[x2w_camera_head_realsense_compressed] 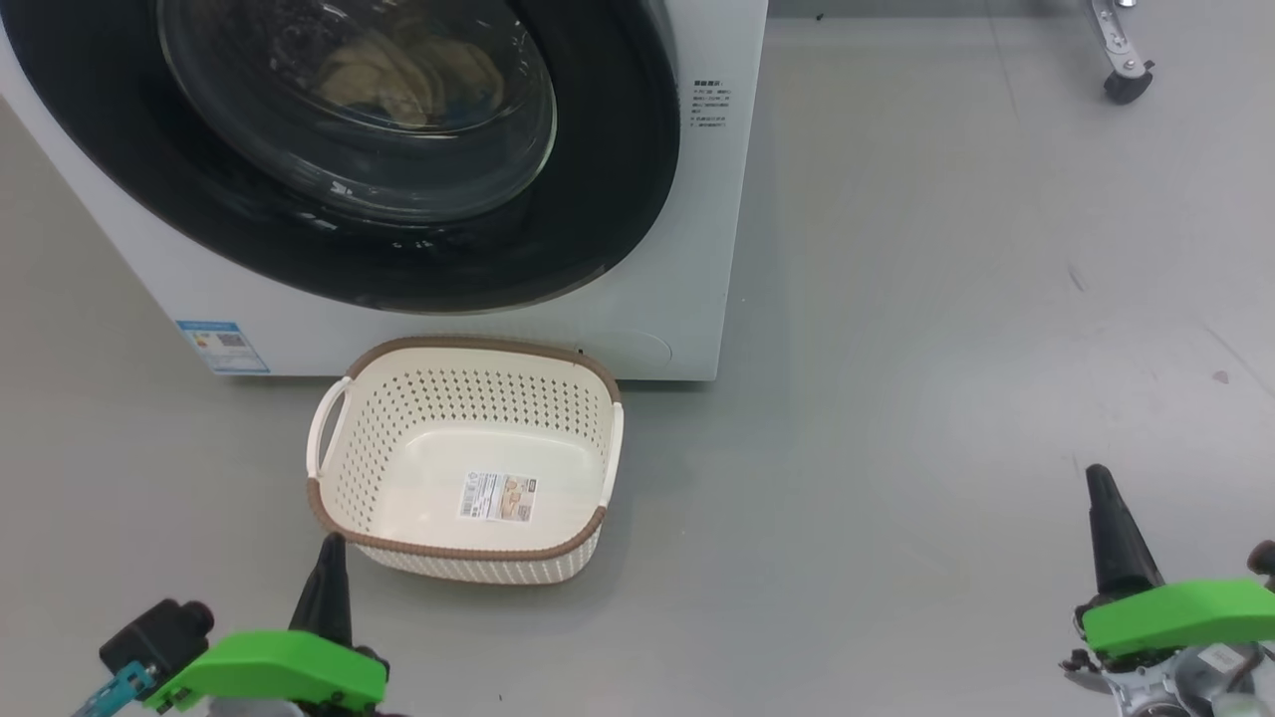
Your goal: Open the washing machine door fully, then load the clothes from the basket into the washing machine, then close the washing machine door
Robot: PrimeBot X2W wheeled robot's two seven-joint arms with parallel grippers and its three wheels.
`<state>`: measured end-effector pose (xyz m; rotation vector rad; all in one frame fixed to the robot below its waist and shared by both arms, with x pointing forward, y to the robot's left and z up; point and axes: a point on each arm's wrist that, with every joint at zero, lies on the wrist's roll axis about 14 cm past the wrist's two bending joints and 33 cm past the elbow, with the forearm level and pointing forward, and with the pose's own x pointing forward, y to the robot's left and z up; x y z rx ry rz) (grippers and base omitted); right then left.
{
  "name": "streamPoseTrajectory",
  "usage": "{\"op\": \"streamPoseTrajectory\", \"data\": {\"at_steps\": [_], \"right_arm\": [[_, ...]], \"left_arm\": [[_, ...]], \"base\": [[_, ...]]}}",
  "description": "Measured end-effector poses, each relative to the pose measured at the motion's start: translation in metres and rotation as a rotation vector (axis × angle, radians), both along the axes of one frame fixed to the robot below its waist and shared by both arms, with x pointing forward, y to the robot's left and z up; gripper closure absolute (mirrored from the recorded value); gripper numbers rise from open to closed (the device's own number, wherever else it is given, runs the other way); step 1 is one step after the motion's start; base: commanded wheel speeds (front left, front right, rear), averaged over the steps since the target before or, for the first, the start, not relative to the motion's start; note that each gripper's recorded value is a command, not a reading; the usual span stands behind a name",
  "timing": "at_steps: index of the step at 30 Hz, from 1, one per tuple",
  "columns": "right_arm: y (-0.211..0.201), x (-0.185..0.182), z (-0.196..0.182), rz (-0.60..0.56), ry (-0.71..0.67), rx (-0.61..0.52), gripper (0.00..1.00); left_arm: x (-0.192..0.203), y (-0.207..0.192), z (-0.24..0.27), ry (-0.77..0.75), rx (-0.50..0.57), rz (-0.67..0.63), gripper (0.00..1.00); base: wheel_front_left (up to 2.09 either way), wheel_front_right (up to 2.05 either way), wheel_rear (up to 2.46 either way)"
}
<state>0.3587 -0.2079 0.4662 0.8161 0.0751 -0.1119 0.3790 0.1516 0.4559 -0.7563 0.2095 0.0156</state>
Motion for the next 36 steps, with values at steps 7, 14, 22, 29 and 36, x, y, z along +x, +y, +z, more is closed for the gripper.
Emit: {"op": "streamPoseTrajectory", "data": {"at_steps": [7,14,22,29,36], "right_arm": [[0.001,0.004,0.004,-0.008,-0.015,0.083,1.00],[0.000,0.003,0.001,-0.017,-0.009,0.162,1.00],[0.000,0.004,0.002,-0.025,-0.015,0.240,1.00],[0.001,0.006,0.003,-0.026,-0.018,0.321,1.00],[0.002,0.007,0.003,-0.030,-0.021,0.413,1.00]], "left_arm": [[-0.001,0.003,0.000,0.013,-0.082,0.018,1.00],[-0.001,0.007,0.002,0.014,-0.166,0.037,1.00],[-0.001,0.010,0.003,0.015,-0.251,0.053,1.00],[-0.002,0.012,0.004,0.016,-0.337,0.064,1.00],[-0.002,0.017,0.008,0.006,-0.431,0.084,1.00]], "base": [[0.00,0.00,0.00],[0.00,0.00,0.00],[0.00,0.00,0.00],[0.00,0.00,0.00],[0.00,0.00,0.00]]}}
